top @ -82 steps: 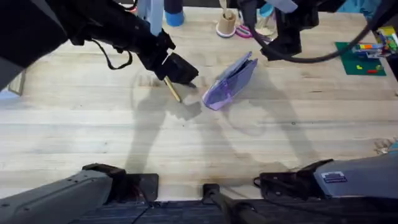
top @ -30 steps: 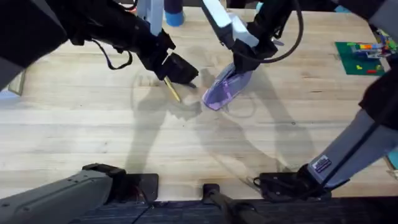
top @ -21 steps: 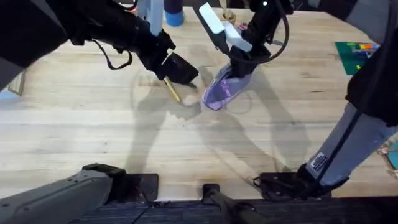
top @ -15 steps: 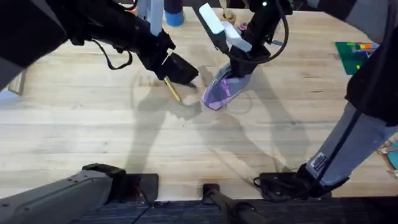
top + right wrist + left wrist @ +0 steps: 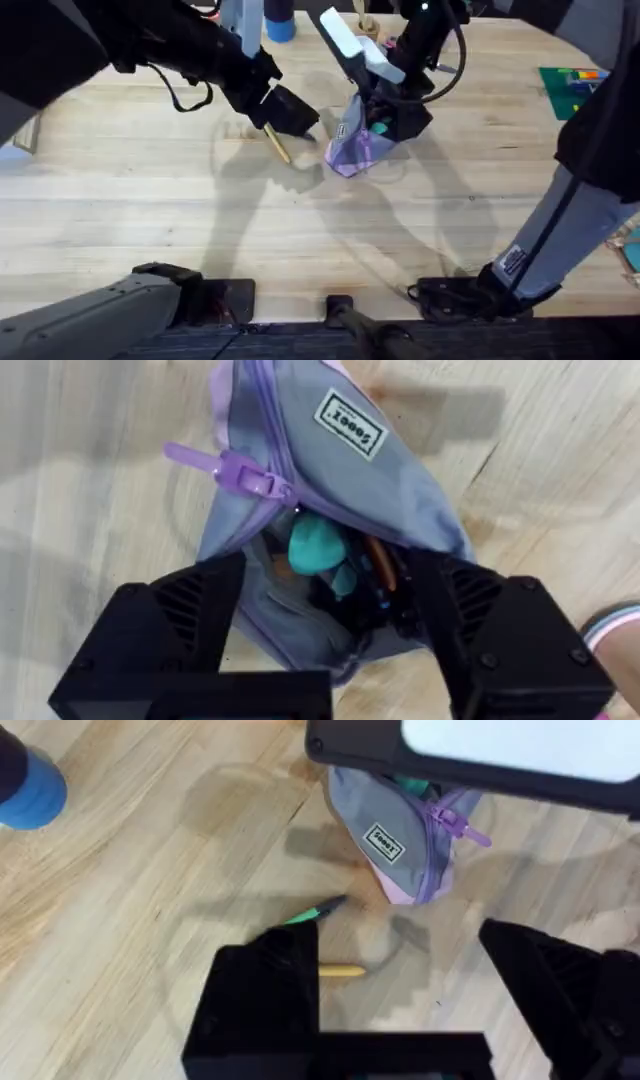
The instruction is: Unzip the bag, pick up the pens from the table one at a time and place them inside, then zip the bag closed.
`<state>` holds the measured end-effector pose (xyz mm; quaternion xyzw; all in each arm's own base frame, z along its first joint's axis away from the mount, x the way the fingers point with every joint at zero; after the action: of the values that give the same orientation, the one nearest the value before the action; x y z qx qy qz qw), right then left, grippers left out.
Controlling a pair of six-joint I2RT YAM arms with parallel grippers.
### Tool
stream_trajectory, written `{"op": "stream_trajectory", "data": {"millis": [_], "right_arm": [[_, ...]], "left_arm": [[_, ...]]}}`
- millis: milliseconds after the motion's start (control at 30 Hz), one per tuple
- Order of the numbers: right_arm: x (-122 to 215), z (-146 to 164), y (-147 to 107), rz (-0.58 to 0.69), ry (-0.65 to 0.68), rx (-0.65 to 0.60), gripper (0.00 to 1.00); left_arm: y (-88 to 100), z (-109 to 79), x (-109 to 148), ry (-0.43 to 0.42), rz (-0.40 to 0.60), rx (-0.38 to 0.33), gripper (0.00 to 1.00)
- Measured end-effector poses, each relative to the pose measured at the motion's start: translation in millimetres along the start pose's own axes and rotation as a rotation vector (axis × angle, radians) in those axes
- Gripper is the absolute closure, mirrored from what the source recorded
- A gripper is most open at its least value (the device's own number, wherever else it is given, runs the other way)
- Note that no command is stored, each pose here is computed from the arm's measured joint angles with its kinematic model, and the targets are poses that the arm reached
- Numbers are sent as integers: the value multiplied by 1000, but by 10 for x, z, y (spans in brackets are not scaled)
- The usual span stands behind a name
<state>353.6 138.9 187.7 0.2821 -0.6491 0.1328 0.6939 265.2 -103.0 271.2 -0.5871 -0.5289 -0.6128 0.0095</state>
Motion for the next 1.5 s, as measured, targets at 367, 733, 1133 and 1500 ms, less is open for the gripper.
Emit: {"op": "stream_trajectory", "data": {"millis": [367, 733, 1133, 1500], "right_arm": [[13, 11, 1, -23, -4, -7, 7], [870, 400, -52, -69, -254, -77, 7], [1498, 811, 126, -105, -458, -314, 7], [1621, 853, 323, -335, -482, -500, 7]], "left_arm": [[0, 0, 0, 0, 0, 0, 6], [70, 24, 2, 13, -42, 72, 7], [184, 72, 12, 29, -115, 364, 7], [-46, 149, 15, 196, -43, 1075, 7]]}}
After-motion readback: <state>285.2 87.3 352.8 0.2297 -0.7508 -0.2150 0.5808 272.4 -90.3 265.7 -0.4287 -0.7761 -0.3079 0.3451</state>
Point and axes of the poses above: each hand's point on the last joint's axis, 136 mm out from that joint toward the fingers, its own x axis back along the fingers, its own z axis along the line the jaws close on, y = z × x, the point moved 9 cm from there along x, back along the fingers, and after that the axes turned 13 degrees about x, right-handed, at the moved point
